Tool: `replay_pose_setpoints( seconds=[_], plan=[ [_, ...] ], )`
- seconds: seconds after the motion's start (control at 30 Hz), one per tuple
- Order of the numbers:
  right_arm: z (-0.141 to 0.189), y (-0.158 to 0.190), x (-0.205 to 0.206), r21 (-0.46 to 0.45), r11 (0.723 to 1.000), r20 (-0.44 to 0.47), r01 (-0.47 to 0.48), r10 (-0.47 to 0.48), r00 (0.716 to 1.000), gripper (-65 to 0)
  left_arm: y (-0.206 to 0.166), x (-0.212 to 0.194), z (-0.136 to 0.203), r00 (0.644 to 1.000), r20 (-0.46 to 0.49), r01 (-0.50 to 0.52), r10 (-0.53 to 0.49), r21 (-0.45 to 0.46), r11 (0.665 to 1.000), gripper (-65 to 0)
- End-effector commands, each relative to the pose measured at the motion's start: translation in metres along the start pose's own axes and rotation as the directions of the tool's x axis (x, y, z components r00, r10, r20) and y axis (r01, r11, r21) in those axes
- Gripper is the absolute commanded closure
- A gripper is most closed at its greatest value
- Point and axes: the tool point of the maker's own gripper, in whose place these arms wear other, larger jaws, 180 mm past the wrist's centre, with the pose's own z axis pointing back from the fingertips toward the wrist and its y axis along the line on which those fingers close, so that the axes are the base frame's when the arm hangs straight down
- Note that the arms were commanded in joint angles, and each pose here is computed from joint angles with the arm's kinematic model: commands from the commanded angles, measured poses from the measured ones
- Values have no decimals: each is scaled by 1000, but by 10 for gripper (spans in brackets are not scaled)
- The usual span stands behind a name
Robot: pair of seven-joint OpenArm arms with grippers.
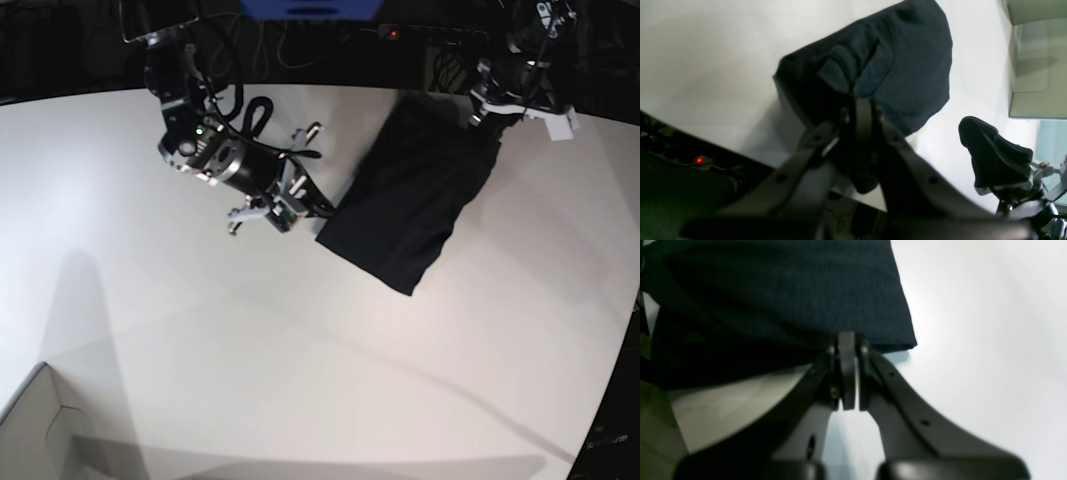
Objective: Layout the t-shirt on the table in an organized manner, then fold the t-shirt properly
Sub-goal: 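Hold the folded black shirt edge with the left gripper while the right gripper hovers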
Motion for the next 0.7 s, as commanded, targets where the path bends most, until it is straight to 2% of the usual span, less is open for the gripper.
replay_pose_setpoints(
  seconds=[0.0,0.07,0.17,0.27,0.3,0.47,0.67],
  plan=[
    [1,-3,19,0,1000,64,-10,10,998,-5,0,2,2,1000,9,-2,2,-7,1000,-50],
    [1,-3,19,0,1000,64,-10,10,998,-4,7,-5,3,1000,-8,-15,15,8,1000,-133],
    [1,-3,19,0,1000,64,-12,12,998,-4,10,-8,5,1000,-16,-17,17,18,1000,-291],
    [1,-3,19,0,1000,64,-12,12,998,-4,10,-8,5,1000,-16,-17,17,18,1000,-410],
    [1,-3,19,0,1000,64,-12,12,998,-4,10,-9,5,1000,-17,-20,20,17,1000,-430],
    [1,-3,19,0,1000,64,-12,12,998,-4,8,-6,2,1000,-10,-20,20,9,1000,-452],
    [1,-3,19,0,1000,64,-12,12,998,-5,18,-15,-17,996,-33,-78,79,14,997,-453]
  ],
)
